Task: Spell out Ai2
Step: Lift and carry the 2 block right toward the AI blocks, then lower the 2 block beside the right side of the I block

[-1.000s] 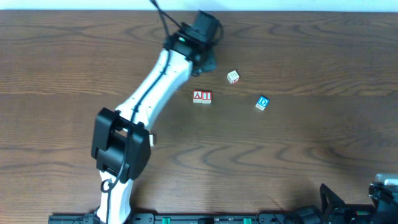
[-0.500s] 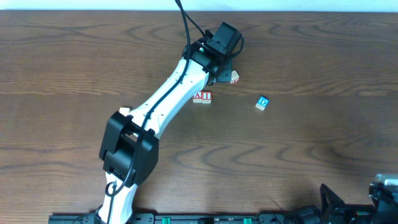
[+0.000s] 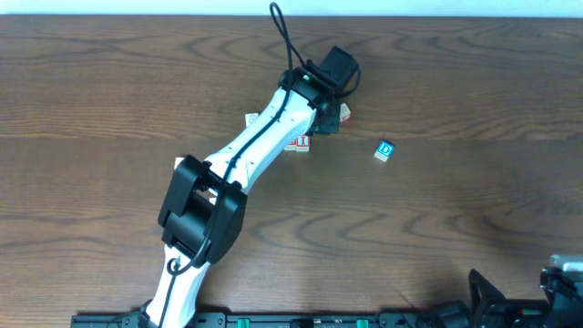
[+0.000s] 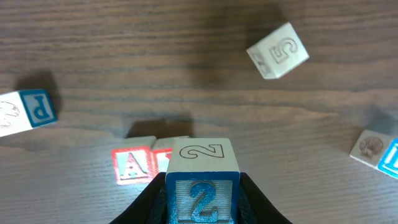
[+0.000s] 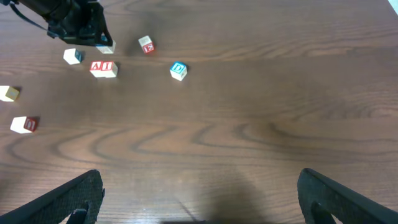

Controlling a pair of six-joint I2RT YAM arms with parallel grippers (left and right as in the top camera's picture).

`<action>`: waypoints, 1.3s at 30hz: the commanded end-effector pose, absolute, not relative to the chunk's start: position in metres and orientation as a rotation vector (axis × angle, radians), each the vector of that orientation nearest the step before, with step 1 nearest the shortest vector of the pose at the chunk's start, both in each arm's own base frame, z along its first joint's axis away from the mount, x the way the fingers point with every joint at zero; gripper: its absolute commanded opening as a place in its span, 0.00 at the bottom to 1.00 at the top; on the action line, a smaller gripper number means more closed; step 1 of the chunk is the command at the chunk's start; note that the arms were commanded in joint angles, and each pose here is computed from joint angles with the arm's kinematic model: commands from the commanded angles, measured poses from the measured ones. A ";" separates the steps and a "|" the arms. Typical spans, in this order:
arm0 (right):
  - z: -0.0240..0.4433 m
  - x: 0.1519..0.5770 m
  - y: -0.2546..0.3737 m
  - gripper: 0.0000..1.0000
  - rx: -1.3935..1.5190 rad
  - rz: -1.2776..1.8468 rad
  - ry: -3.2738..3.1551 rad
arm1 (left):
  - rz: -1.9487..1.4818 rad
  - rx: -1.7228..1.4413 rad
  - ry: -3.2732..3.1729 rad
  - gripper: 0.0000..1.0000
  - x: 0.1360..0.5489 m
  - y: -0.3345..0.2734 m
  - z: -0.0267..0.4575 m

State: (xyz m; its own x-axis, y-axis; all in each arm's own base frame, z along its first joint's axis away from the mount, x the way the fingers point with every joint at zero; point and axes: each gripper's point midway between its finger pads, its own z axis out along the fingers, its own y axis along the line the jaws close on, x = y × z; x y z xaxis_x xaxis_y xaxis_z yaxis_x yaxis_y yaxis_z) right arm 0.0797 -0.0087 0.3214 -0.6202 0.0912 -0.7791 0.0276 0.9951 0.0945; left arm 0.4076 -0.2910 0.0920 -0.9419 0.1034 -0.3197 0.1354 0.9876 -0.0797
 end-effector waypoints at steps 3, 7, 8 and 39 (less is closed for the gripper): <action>0.321 0.079 -0.009 0.99 0.079 0.089 2.239 | -0.154 0.125 2.821 0.05 0.403 -0.299 0.089; 0.321 0.079 -0.009 0.99 0.079 0.089 2.239 | -0.152 0.119 2.839 0.05 0.402 -0.302 0.079; 0.321 0.079 -0.009 0.99 0.079 0.089 2.239 | -0.147 0.116 2.847 0.05 0.401 -0.302 0.075; 0.321 0.079 -0.009 0.99 0.079 0.089 2.239 | -0.161 0.007 2.932 0.05 0.396 -0.308 0.035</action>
State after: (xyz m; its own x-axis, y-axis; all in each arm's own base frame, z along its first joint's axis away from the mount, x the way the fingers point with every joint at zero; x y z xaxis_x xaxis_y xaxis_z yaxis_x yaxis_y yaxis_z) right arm 0.0797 -0.0087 0.3214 -0.6202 0.0912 -0.7791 0.0276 0.9951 0.0945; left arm 0.3948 -0.3073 0.0394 -0.9788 0.0095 -0.2045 0.0331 0.9931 -0.1121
